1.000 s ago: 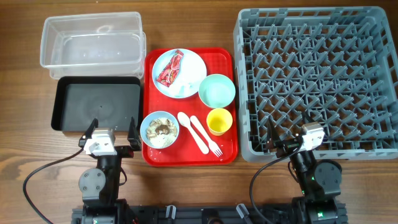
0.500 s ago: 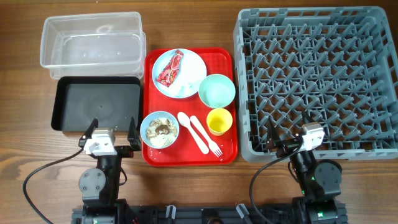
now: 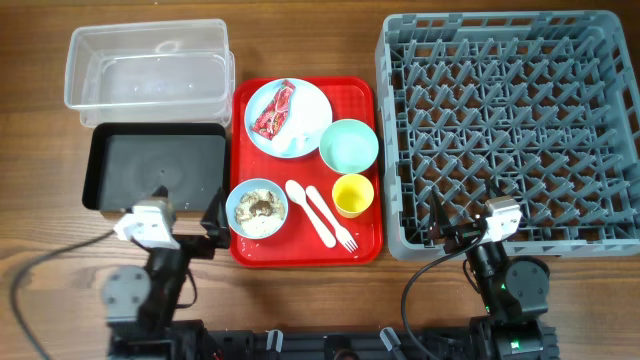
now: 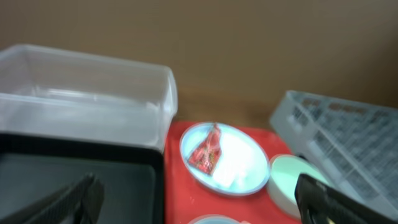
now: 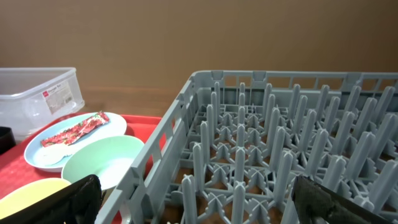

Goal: Sort waste into correct bins and load items into the dishwasher rack

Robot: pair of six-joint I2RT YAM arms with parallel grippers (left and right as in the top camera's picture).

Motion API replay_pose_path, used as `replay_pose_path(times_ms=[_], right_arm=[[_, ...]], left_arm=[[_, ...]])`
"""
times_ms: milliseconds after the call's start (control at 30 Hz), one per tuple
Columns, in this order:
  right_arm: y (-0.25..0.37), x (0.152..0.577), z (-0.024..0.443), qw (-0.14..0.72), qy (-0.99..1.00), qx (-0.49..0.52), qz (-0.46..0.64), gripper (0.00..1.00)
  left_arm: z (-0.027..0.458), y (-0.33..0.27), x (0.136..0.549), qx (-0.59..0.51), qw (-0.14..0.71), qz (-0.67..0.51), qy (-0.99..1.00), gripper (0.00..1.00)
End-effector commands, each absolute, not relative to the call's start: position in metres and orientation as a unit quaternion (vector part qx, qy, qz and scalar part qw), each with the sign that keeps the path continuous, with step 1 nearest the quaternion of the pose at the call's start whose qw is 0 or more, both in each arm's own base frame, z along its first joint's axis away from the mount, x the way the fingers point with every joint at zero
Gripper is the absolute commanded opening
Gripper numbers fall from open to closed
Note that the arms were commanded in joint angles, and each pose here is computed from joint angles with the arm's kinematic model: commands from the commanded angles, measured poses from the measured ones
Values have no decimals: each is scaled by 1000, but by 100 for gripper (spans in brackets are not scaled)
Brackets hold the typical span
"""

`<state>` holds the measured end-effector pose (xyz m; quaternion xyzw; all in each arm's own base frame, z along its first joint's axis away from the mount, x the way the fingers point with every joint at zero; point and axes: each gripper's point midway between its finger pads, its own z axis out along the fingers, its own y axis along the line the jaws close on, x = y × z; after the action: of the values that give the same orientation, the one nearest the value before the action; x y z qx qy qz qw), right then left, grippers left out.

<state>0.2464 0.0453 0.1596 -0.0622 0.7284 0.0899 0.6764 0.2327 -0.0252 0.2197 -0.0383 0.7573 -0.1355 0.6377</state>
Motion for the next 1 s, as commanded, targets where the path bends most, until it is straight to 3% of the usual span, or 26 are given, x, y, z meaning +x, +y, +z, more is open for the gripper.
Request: replay_pose_path(times_ms=[0,133,267,300,367,400,433,533,600,667,867,967], right_arm=[[46,246,159,677,727,-67,90,100],[46,246,159,677,728,-67,90,100],[46,246,159,677,728,-67,90,100],[46,246,159,677,728,-67,90,100],[46,246,159,677,728,-67,90,100],[46,246,159,677,728,-67,90,100],[46,246,159,677,728,-67,90,100],[46,246,159,677,728,-67,90,100],[46,246,159,677,728,-67,90,100],[46,246,159,677,727,-67,90,100],[46,246,159,677,728,-67,90,100],[46,246,159,677,727,-67,90,100]], left_arm=[[293,-34,238,-41,582,-163,796,100],[333,-44,264,-68,391,-185,899,100],[316,-57,283,-75,281,-216,932,97],[304,-59,283,-78,254,-220,939,67],[278,-67,276,-78,183,-216,956,23],[268,-73,274,-73,160,-214,961,7],[259,-78,272,-64,145,-202,966,4],[229,-85,268,-89,124,-141,978,4],[202,-95,265,-98,118,-102,983,13],[175,-105,265,-90,123,-77,985,33],[173,-67,312,-164,213,-44,962,31],[167,-61,316,-176,205,-53,961,32]])
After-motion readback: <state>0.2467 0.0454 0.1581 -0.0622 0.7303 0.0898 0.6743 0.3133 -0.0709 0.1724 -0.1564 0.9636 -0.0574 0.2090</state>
